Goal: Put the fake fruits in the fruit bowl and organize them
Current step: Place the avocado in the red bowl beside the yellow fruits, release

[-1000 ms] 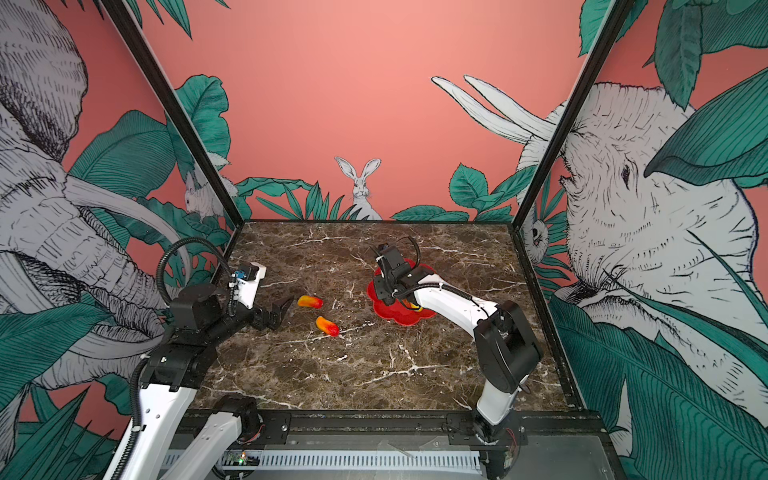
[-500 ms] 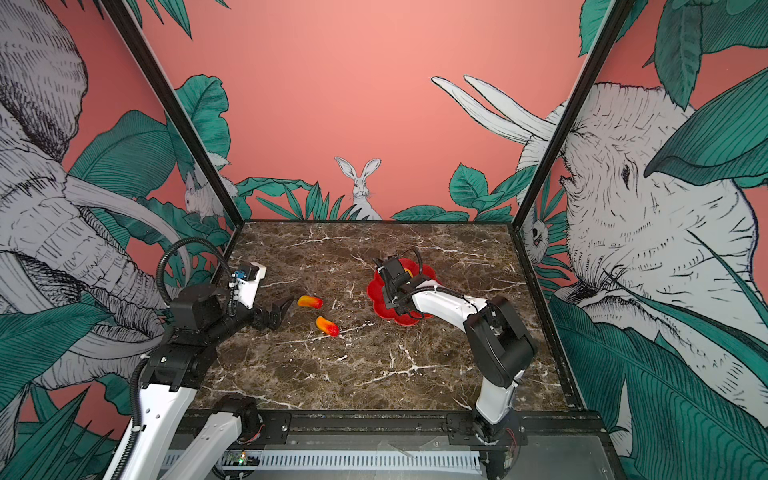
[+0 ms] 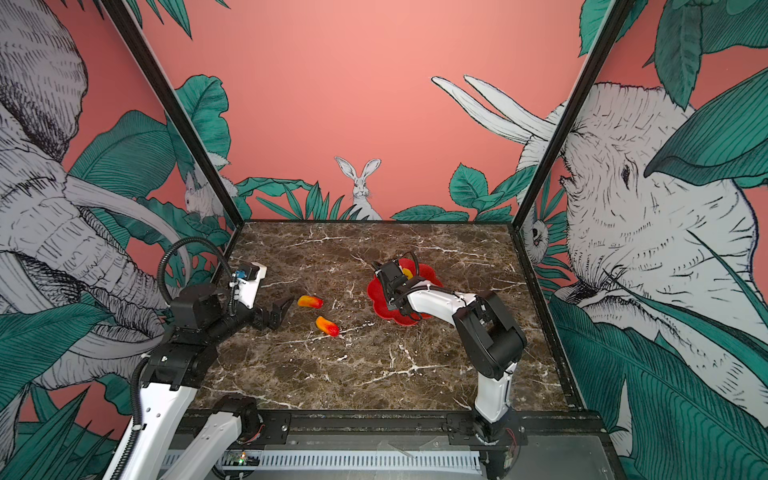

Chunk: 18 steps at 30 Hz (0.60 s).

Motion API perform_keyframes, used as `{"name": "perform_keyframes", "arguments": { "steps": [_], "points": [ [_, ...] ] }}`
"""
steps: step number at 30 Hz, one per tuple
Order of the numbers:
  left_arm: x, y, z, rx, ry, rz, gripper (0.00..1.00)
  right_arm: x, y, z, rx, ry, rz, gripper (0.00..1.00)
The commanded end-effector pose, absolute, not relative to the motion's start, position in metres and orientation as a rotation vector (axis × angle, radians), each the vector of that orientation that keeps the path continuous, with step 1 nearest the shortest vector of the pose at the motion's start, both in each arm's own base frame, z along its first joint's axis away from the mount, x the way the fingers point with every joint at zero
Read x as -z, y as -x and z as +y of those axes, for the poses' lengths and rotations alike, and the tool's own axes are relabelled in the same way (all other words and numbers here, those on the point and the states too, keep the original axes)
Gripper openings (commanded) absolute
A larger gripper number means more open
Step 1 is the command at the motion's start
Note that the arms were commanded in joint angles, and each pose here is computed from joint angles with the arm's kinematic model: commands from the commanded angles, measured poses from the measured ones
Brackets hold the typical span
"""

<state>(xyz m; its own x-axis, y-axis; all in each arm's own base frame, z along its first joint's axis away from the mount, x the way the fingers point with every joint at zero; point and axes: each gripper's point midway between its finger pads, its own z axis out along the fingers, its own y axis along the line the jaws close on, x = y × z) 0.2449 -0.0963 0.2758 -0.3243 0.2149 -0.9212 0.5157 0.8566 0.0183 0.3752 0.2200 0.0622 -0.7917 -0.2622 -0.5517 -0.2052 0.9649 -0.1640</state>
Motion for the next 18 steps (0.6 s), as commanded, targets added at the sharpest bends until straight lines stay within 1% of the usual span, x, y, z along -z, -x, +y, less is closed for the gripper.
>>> {"name": "perform_keyframes", "arguments": {
  "steps": [1, 5, 9, 12, 16, 18],
  "points": [
    [-0.275, -0.244, -0.098, 0.337, -0.561, 1.904, 1.0, -0.062, -0.381, 0.212, 0.192, 0.317, 2.49, 0.4],
    [-0.275, -0.244, -0.098, 0.339, -0.562, 1.904, 1.0, -0.064, -0.38, 0.209, 0.208, 0.321, 2.485, 0.43],
    [-0.275, -0.243, -0.098, 0.34, -0.563, 1.902, 1.0, -0.069, -0.38, 0.208, 0.214, 0.332, 2.478, 0.53],
    [-0.275, -0.243, -0.098, 0.34, -0.563, 1.901, 1.0, -0.073, -0.379, 0.207, 0.215, 0.339, 2.474, 0.57],
    [-0.275, -0.243, -0.098, 0.338, -0.56, 1.901, 1.0, -0.087, -0.377, 0.207, 0.21, 0.35, 2.454, 0.6],
    [-0.275, -0.242, -0.098, 0.339, -0.56, 1.902, 1.0, -0.102, -0.374, 0.209, 0.206, 0.37, 2.43, 0.6]
  ]
}}
